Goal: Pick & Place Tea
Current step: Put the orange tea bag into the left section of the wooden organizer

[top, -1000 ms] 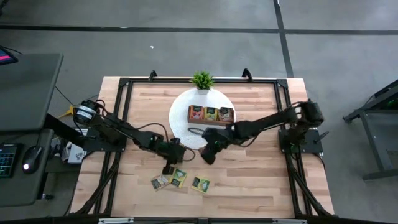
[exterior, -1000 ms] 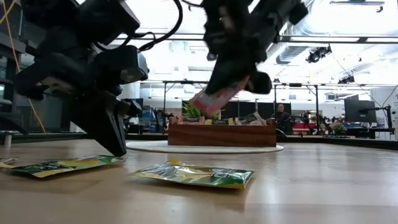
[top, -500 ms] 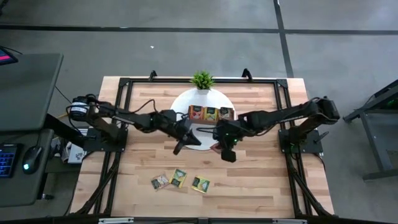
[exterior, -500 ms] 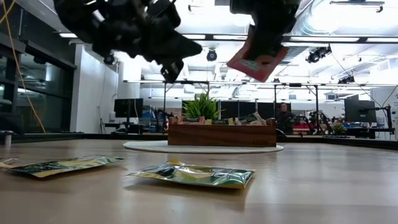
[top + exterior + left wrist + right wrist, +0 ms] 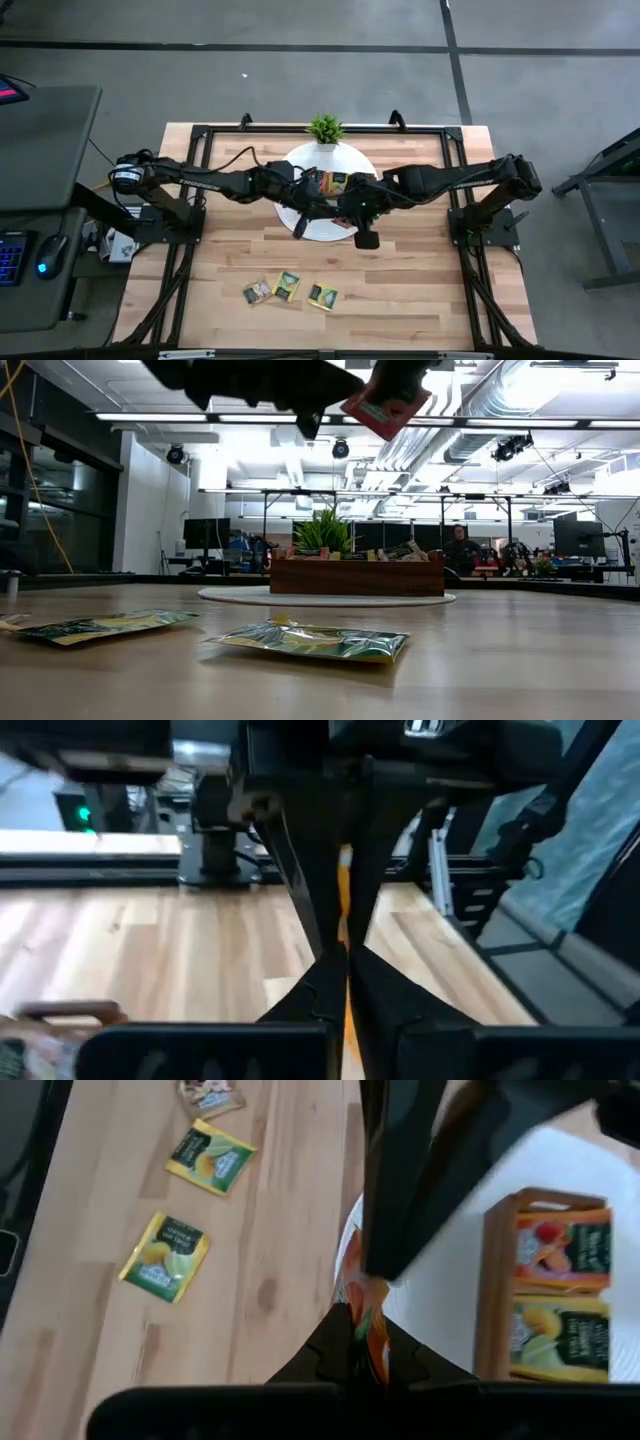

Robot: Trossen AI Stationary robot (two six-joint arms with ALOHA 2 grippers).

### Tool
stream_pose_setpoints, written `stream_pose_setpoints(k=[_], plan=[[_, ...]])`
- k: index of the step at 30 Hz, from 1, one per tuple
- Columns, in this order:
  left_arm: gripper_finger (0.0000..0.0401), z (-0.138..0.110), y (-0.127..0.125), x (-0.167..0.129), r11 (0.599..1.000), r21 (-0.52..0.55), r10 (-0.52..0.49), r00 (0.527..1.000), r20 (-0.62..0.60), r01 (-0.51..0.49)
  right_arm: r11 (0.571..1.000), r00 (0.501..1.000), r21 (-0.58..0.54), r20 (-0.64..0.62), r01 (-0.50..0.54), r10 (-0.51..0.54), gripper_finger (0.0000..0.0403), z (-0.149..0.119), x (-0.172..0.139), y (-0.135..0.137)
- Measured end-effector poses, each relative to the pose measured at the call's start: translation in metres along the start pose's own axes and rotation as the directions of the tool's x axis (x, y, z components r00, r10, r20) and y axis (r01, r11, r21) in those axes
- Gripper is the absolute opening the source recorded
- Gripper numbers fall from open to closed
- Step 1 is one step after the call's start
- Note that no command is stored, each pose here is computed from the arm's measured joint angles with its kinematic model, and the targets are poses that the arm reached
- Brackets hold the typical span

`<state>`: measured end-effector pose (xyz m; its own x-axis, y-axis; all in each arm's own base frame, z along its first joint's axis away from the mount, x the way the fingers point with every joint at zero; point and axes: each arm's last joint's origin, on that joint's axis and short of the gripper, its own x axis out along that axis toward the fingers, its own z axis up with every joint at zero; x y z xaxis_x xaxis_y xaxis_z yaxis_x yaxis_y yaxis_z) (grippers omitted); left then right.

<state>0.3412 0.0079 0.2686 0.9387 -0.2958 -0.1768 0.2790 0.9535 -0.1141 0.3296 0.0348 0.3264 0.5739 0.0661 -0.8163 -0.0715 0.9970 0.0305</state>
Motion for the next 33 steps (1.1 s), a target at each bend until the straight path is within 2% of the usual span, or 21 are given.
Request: stream_pose_setpoints(k=[9, 13, 28, 33], plan=[[0.0120, 0.021, 0.001, 0.002, 0.996, 0.066, 0.055, 0.998, -0.042, -0.052, 1.000, 1.000, -0.008, -0.007, 0.029, -0.029, 0.0000, 0.000, -0.001, -0.005], [0.0147, 0.022, 0.001, 0.002, 0.997, 0.062, 0.058, 0.998, -0.039, -0.056, 0.999, 0.999, -0.004, -0.006, 0.036, -0.036, 0.0000, 0.000, -0.001, -0.007], [0.0151, 0.023, -0.002, 0.003, 0.992, 0.065, 0.106, 0.994, -0.033, -0.103, 0.999, 0.998, -0.002, 0.054, 0.042, -0.042, 0.0000, 0.006, -0.001, -0.007], [0.0117, 0.022, -0.002, 0.003, 0.993, 0.064, 0.102, 0.994, -0.036, -0.100, 0.999, 0.998, -0.002, 0.052, 0.046, -0.046, 0.0000, 0.006, 0.000, -0.007]])
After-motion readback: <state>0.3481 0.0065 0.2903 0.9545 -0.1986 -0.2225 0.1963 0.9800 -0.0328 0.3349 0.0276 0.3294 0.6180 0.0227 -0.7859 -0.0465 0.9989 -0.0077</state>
